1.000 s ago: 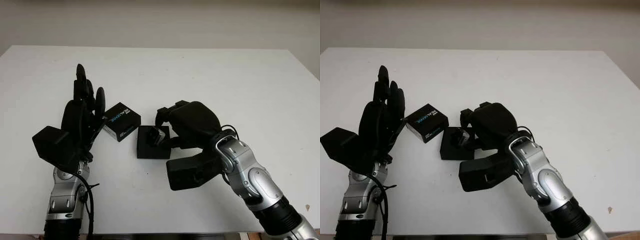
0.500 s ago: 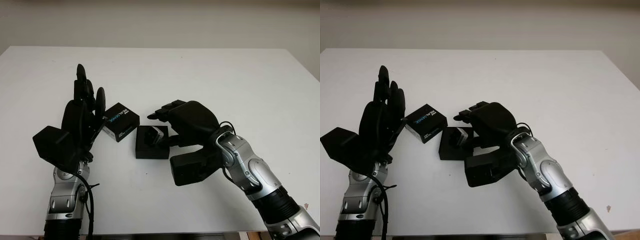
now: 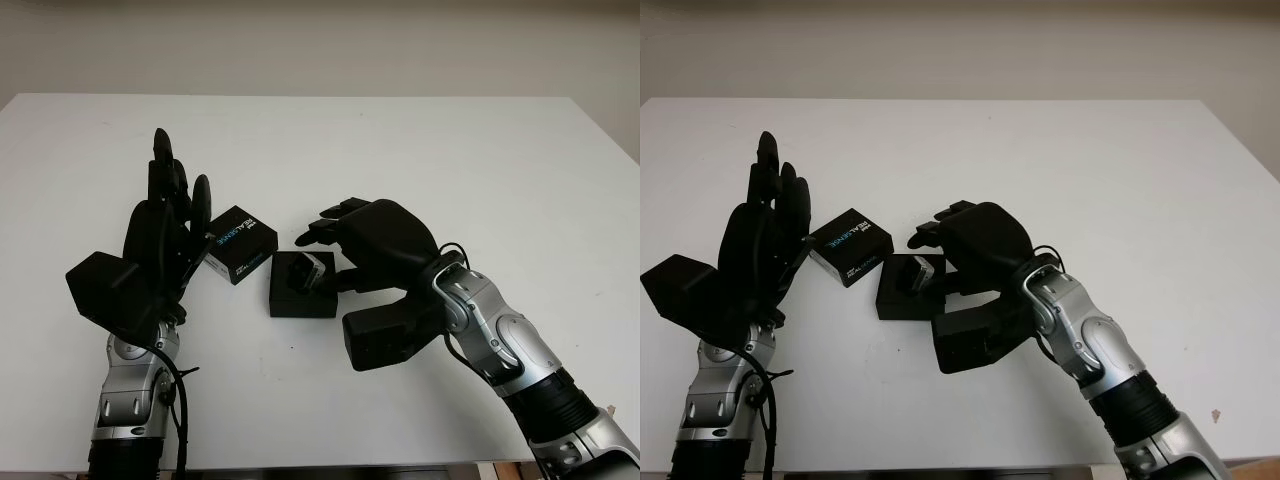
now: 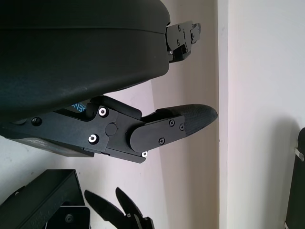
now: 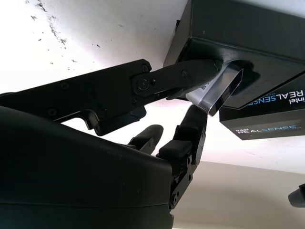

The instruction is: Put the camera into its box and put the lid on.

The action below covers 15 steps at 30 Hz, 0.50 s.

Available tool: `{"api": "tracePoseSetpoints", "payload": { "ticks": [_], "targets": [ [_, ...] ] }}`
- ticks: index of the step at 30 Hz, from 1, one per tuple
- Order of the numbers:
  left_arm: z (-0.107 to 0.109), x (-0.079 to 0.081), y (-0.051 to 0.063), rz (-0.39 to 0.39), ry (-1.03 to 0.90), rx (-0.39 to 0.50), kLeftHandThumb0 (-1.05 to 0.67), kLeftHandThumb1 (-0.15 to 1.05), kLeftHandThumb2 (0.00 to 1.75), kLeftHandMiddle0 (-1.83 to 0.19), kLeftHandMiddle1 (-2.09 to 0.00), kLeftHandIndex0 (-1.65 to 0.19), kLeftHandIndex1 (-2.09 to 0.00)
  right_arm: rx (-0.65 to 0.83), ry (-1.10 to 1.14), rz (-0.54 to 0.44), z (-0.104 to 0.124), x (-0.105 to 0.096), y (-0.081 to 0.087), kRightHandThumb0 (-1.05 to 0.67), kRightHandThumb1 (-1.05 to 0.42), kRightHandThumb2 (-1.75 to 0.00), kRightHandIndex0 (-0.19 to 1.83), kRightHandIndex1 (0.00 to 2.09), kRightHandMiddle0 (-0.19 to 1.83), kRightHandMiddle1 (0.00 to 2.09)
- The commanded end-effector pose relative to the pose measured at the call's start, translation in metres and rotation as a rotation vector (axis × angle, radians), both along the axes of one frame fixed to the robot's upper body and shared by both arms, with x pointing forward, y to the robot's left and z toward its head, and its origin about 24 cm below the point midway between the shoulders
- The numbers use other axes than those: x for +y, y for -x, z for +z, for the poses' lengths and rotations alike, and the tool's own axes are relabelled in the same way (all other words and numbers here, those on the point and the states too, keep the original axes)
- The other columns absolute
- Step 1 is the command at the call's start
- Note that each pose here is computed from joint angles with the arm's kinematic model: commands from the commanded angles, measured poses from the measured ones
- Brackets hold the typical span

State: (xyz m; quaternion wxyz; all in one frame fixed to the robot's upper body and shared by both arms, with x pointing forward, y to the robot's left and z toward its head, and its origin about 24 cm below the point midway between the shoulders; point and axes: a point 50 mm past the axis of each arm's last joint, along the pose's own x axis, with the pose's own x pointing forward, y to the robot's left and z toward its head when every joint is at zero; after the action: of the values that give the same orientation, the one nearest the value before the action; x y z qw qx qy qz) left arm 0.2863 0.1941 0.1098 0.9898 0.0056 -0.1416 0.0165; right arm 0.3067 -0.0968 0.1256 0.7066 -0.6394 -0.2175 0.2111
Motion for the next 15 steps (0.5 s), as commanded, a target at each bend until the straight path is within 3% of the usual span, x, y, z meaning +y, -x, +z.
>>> {"api": "tracePoseSetpoints", "payload": {
  "ticks": [1, 15],
  "targets": [
    [0.003, -0.0002, 0.0001, 0.0, -0.002, -0.011, -0.53, 1.05, 0.61, 0.18, -0.05, 0.19, -0.01, 0.013, -0.01, 0.005, -0.0028, -0.0001, -0.0001, -0.5, -0.88, -0.06, 0.27, 0.66, 0.43, 0.86],
    [0.0024, -0.0008, 0.0002, -0.002, 0.005, -0.014, -0.52, 1.05, 0.61, 0.18, -0.05, 0.19, -0.02, 0.099, -0.109, 0.036, -0.0097, -0.0026, 0.0037, -0.4, -0.9, -0.06, 0.18, 0.98, 0.52, 0.94]
  ]
}}
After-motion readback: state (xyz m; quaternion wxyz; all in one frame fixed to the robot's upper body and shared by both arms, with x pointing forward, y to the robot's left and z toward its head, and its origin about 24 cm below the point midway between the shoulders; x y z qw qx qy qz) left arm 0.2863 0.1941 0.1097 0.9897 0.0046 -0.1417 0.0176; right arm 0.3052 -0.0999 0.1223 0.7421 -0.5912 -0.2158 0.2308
